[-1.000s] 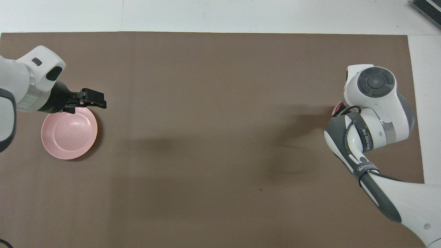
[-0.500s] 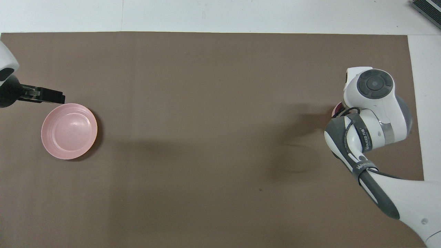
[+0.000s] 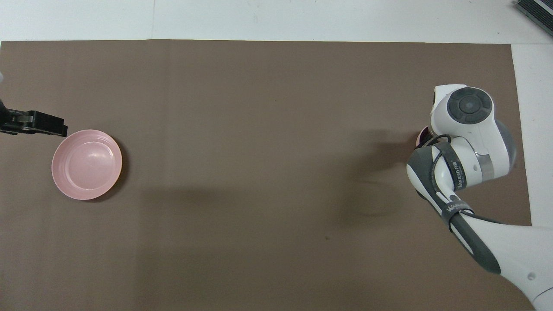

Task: Move apple from plate to bowl
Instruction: 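Lower the apple into the pink bowl with the right gripper, then open the right gripper and draw it back from the bowl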

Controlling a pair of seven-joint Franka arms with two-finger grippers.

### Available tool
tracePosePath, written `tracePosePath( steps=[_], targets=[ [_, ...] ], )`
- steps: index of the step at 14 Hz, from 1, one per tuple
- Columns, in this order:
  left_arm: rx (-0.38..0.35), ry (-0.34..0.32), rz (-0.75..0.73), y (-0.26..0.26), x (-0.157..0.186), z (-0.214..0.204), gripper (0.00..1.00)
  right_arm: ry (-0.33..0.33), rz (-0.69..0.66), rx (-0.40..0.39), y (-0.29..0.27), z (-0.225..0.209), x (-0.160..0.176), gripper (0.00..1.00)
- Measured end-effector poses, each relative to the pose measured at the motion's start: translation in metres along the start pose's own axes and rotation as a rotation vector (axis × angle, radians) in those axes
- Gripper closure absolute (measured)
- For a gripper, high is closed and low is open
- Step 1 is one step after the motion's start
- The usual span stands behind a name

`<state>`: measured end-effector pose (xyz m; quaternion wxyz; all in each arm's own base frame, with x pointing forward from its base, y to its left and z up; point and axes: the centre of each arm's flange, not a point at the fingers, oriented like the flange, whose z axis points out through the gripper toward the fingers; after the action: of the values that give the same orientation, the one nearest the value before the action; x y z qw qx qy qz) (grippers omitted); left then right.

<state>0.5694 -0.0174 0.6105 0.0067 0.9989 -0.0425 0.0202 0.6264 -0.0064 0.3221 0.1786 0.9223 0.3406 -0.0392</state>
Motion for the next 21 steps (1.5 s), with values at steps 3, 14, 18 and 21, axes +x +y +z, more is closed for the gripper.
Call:
tracePosePath(
  steps=[3,14,18,21],
  targets=[
    [-0.001,-0.05,-0.061,0.005,-0.009,-0.014,0.0,0.0,0.0,0.0,0.0,0.0,0.0,0.0],
    [-0.018,-0.106,-0.091,0.008,-0.018,-0.019,0.0,0.119,0.443,0.211,0.028,-0.104,-0.017,0.0],
    [-0.019,-0.104,-0.088,0.009,-0.019,-0.022,0.0,0.102,0.661,0.283,0.034,-0.179,-0.048,0.0],
    [-0.019,-0.106,-0.078,0.015,-0.02,-0.022,0.0,0.102,0.732,0.312,0.029,-0.236,-0.083,0.0]
  ],
)
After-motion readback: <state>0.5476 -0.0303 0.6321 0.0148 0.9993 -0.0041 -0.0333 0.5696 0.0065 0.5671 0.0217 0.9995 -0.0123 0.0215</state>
